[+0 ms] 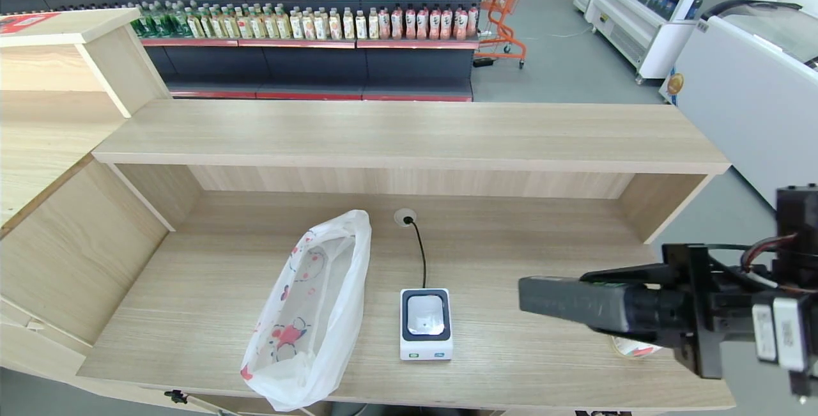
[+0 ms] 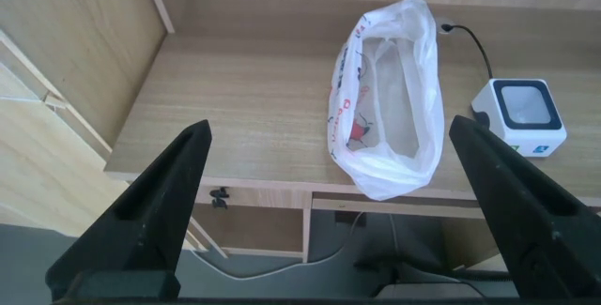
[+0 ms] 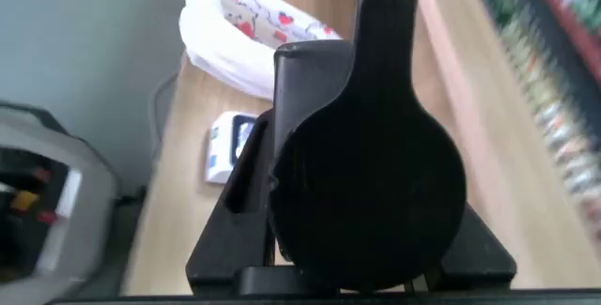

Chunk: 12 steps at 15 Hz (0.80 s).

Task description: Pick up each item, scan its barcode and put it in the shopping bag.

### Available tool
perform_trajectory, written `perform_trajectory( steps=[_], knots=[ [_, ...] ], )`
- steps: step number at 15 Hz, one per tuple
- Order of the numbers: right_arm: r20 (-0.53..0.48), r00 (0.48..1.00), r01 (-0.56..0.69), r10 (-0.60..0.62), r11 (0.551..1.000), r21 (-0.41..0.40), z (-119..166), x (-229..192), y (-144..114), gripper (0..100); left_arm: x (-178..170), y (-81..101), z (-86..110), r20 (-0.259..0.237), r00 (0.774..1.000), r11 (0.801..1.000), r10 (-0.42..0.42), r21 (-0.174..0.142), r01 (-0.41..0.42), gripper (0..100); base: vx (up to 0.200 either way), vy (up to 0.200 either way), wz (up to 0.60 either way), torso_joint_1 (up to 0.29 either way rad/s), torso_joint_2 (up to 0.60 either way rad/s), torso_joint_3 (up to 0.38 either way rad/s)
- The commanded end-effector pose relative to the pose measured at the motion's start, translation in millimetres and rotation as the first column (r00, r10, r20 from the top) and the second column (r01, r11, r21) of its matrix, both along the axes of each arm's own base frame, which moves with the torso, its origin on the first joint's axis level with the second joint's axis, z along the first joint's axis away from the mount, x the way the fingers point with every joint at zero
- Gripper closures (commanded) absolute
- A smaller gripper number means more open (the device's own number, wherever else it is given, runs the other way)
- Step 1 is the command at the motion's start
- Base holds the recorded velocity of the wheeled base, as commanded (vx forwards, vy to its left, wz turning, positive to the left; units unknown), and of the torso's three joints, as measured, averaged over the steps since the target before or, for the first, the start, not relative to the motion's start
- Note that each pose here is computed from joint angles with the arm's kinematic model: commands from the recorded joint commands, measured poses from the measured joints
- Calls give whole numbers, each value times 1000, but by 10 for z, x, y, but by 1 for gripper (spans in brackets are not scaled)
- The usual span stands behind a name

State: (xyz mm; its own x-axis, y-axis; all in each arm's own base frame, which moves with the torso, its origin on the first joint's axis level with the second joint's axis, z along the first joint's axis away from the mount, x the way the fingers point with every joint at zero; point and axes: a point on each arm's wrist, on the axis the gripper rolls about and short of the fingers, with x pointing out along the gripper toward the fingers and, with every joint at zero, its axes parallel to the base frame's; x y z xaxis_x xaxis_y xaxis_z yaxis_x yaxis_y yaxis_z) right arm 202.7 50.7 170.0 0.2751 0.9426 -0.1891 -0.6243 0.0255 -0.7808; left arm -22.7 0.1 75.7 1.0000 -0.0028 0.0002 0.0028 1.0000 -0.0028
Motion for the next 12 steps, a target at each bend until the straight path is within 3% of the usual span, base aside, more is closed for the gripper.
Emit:
perform_trajectory(
  steps=[1,2,3,4,5,7,12],
  knots=[
    [-398,889,298,-229,947,121,73,-316,-355,100,0,0,1,1,1000,1000,1,0,-1,0,0,0,0,0,0,0],
    [-584,778,372,-232,919,129,1,-321,-357,100,0,0,1,1,1000,1000,0,0,0,0,0,0,0,0,0,0],
    [-742,633,443,-221,890,113,-63,-290,-353,100,0,0,1,1,1000,1000,0,0,0,0,0,0,0,0,0,0],
    [-800,562,465,-212,880,94,-104,-259,-331,100,0,0,1,1,1000,1000,0,0,0,0,0,0,0,0,0,0],
    [-900,393,500,-187,865,38,-210,-183,-243,100,0,0,1,1,1000,1000,0,0,0,0,0,0,0,0,0,0],
    [-953,254,489,-164,872,-19,-338,-50,-91,100,0,0,0,0,1000,1000,0,0,0,0,0,0,0,0,0,0],
    [-972,170,395,-160,915,-81,-588,465,236,100,0,0,0,0,1000,1000,0,0,0,0,0,0,0,0,0,0]
  ],
)
